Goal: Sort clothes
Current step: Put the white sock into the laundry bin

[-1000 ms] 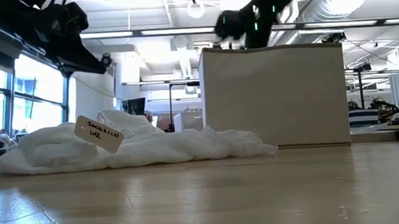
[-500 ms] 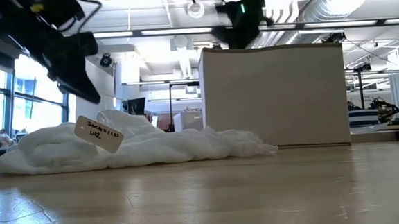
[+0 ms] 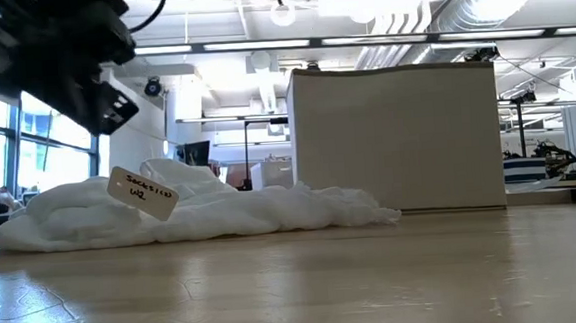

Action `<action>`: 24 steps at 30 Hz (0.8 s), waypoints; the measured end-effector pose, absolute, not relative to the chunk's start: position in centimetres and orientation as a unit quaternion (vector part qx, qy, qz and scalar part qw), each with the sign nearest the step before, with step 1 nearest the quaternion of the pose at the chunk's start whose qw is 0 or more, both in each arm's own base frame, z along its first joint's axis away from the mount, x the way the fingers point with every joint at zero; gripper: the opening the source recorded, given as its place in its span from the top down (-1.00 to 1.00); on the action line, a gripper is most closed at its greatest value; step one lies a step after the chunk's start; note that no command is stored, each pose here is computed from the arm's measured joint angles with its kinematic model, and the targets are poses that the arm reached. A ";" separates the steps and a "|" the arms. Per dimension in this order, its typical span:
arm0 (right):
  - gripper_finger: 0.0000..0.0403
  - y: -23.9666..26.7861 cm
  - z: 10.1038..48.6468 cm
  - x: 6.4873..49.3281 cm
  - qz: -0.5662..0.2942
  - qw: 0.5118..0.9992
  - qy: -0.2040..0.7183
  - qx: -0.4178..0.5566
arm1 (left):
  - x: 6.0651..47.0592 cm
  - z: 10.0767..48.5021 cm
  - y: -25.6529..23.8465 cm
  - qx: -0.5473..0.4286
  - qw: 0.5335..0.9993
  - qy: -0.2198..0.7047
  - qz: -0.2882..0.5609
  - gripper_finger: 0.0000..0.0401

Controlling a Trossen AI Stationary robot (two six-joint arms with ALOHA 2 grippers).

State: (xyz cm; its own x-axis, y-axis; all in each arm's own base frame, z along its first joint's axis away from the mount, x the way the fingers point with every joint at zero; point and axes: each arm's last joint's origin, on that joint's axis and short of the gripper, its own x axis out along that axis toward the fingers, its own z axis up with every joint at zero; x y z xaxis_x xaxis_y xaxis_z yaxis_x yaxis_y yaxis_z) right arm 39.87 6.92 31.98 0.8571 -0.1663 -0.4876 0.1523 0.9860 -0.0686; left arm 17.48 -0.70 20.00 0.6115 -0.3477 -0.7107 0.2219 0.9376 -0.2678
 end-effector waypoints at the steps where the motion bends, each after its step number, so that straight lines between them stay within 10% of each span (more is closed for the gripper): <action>1: 0.36 7.4 31.2 40.1 -0.067 0.965 0.254 -0.007 | 17.6 19.8 -1.2 -0.069 0.890 0.416 -0.176 0.43; 15: 0.36 10.4 27.4 41.5 -0.079 0.968 0.238 0.024 | 21.4 15.5 -3.6 0.012 0.874 0.458 -0.165 0.53; 24: 0.36 10.9 25.4 42.4 -0.105 0.962 0.244 0.071 | 23.0 18.1 -3.9 0.037 0.898 0.409 -0.157 0.97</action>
State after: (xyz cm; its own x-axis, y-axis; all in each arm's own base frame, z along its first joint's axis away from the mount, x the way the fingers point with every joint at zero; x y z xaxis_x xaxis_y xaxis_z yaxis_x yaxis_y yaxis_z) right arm 42.37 10.86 25.42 0.8594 -0.1668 -0.4833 0.2364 0.9678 0.0862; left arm 22.95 -3.86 18.13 0.6154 -0.2527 -0.7466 0.3129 0.9477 -0.0628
